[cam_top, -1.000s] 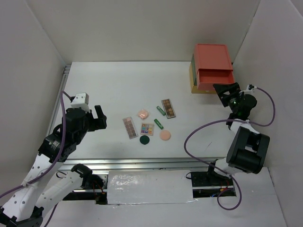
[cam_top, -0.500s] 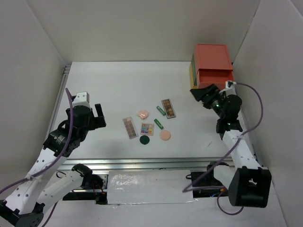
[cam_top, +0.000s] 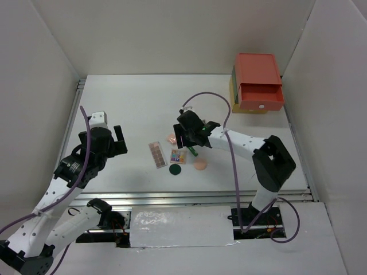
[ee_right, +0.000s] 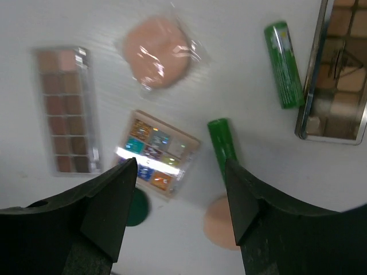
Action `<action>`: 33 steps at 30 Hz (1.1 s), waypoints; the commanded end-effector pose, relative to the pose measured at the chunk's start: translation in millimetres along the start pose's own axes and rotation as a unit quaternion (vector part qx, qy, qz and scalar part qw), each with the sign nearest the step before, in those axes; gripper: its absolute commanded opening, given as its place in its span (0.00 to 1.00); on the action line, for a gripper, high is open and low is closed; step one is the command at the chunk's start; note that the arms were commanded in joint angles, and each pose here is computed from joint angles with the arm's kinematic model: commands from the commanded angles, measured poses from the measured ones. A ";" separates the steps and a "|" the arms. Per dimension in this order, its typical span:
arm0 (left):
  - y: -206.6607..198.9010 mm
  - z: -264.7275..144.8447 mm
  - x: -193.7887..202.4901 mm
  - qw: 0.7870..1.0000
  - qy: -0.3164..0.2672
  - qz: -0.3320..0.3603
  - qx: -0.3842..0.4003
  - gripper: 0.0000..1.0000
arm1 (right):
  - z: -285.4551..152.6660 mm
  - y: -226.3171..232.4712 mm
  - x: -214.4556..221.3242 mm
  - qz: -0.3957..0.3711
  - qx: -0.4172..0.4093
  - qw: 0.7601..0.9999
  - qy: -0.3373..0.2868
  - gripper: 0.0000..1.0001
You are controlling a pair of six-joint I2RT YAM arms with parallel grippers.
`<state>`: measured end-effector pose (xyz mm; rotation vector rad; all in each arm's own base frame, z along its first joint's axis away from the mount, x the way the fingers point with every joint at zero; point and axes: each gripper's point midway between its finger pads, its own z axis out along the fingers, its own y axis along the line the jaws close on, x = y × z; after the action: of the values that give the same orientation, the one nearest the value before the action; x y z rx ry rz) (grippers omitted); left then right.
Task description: Organize the makeup
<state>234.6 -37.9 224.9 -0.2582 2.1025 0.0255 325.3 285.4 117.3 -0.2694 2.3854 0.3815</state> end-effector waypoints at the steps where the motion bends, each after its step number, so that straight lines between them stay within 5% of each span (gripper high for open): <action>1: 0.8 -3.7 -15.4 1.000 -0.020 -0.020 -0.006 0.99 | 6.7 -35.6 19.5 -0.046 0.097 0.993 0.044 0.70; 16: -3.9 -3.0 -14.7 1.000 -0.018 -0.015 0.007 0.99 | 46.0 -49.0 72.8 -0.061 0.108 0.986 0.109 0.58; 24: -6.2 -3.2 -14.5 1.000 -0.017 -0.013 0.013 0.99 | 54.3 -50.6 81.2 -0.061 0.106 0.985 0.118 0.34; 28: -7.0 -3.2 -14.3 1.000 -0.017 -0.012 0.017 0.99 | 39.2 -46.5 60.5 -0.047 0.105 0.990 0.083 0.16; 33: -7.7 -3.0 -13.8 1.000 -0.016 -0.010 0.019 0.99 | -3.7 -36.2 5.2 -0.018 0.082 0.996 -0.002 0.15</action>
<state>235.7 -42.2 221.8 -0.2555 2.1184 0.0066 307.9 245.2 36.3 -0.3497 2.5789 0.0615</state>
